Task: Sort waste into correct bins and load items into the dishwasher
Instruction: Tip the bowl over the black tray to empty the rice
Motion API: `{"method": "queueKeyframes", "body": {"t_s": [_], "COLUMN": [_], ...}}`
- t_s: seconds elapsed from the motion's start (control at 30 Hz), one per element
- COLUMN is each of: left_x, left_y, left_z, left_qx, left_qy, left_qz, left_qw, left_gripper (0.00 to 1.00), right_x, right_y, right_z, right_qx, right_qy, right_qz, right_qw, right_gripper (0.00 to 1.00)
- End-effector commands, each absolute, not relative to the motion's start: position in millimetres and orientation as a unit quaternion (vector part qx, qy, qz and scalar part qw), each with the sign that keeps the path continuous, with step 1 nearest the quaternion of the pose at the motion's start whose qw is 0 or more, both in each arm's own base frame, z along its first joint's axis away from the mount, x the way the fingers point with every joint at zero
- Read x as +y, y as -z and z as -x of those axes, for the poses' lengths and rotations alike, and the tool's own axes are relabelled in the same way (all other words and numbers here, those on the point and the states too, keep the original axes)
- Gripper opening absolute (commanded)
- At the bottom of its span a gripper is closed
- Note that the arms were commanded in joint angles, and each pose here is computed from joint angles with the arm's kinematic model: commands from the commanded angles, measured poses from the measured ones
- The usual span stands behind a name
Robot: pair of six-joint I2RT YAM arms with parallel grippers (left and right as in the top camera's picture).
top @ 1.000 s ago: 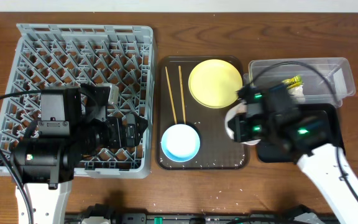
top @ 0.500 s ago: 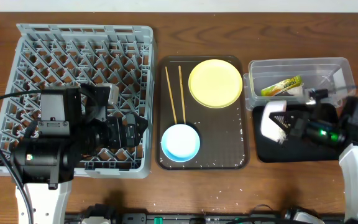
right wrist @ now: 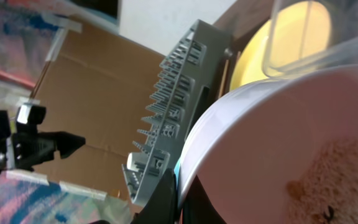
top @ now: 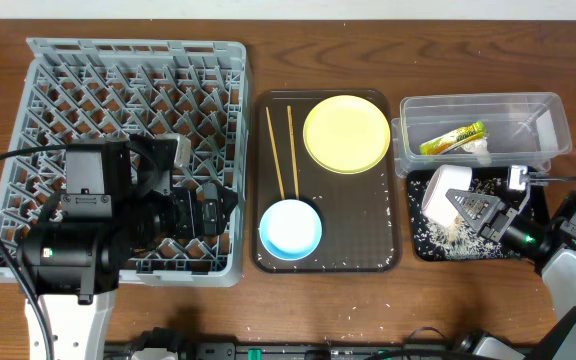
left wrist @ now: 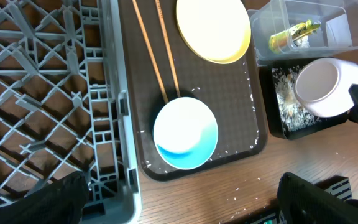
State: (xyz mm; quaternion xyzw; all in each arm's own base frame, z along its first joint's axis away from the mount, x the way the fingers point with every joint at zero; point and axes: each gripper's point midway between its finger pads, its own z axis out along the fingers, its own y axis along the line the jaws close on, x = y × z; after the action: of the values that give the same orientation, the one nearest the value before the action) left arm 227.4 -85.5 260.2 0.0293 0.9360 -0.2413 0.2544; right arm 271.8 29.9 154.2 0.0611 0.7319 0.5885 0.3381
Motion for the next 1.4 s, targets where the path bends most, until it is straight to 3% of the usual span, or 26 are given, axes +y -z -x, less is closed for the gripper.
{"method": "queueKeyframes", "body": {"t_s": [0.0,0.3,0.37,0.4,0.47,0.57,0.67,0.77,0.87,0.93,0.97,1.03,1.07,1.13,1.23,1.37], "left_x": [-88,-88,-88,-88,-88,-88,-88,-88,-88,-88,-88,-88,-88,-88,-88,-88], "left_y": [-266,-266,-266,-266,-266,-266,-266,-266,-266,-266,-266,-266,-266,-266,-266,-266], "left_z": [-227,-227,-227,-227,-227,-227,-227,-227,-227,-227,-227,-227,-227,-227,-227,-227], "left_qx": [0.933,0.933,0.933,0.933,0.933,0.933,0.933,0.933,0.933,0.933,0.933,0.933,0.933,0.933,0.933,0.933], "left_qy": [0.244,0.244,0.244,0.244,0.244,0.244,0.244,0.244,0.244,0.244,0.244,0.244,0.244,0.244,0.244,0.244], "left_qz": [-0.043,-0.043,-0.043,-0.043,-0.043,-0.043,-0.043,-0.043,-0.043,-0.043,-0.043,-0.043,-0.043,-0.043,-0.043,-0.043], "left_qw": [0.262,0.262,0.262,0.262,0.262,0.262,0.262,0.262,0.262,0.262,0.262,0.262,0.262,0.262,0.262,0.262], "left_gripper": [0.98,0.98,0.98,0.98,0.98,0.98,0.98,0.98,0.98,0.98,0.98,0.98,0.98,0.98,0.98,0.98], "right_x": [29,24,15,15,24,13,23,17,21,16,22,33,33,32,60,80], "right_y": [-167,-165,-145,-147,-171,-143,-170,-160,-171,-156,-165,-184,-178,-163,-188,-203], "right_z": [-269,-276,-286,-286,-278,-289,-284,-290,-290,-295,-292,-288,-294,-301,-293,-295], "right_qx": [0.710,0.718,0.754,0.748,0.709,0.746,0.715,0.726,0.722,0.732,0.716,0.708,0.722,0.735,0.719,0.723], "right_qy": [-0.606,-0.589,-0.547,-0.564,-0.611,-0.575,-0.614,-0.606,-0.602,-0.598,-0.626,-0.629,-0.605,-0.604,-0.634,-0.625], "right_qz": [-0.037,-0.032,-0.075,-0.102,-0.048,-0.163,-0.075,-0.143,-0.073,-0.164,-0.159,-0.046,-0.040,-0.134,-0.032,0.007], "right_qw": [0.358,0.368,0.356,0.335,0.349,0.294,0.327,0.294,0.334,0.284,0.265,0.316,0.335,0.279,0.282,0.294], "right_gripper": [0.01,0.01,0.01,0.01,0.01,0.01,0.01,0.01,0.01,0.01,0.01,0.01,0.01,0.01,0.01,0.01]}}
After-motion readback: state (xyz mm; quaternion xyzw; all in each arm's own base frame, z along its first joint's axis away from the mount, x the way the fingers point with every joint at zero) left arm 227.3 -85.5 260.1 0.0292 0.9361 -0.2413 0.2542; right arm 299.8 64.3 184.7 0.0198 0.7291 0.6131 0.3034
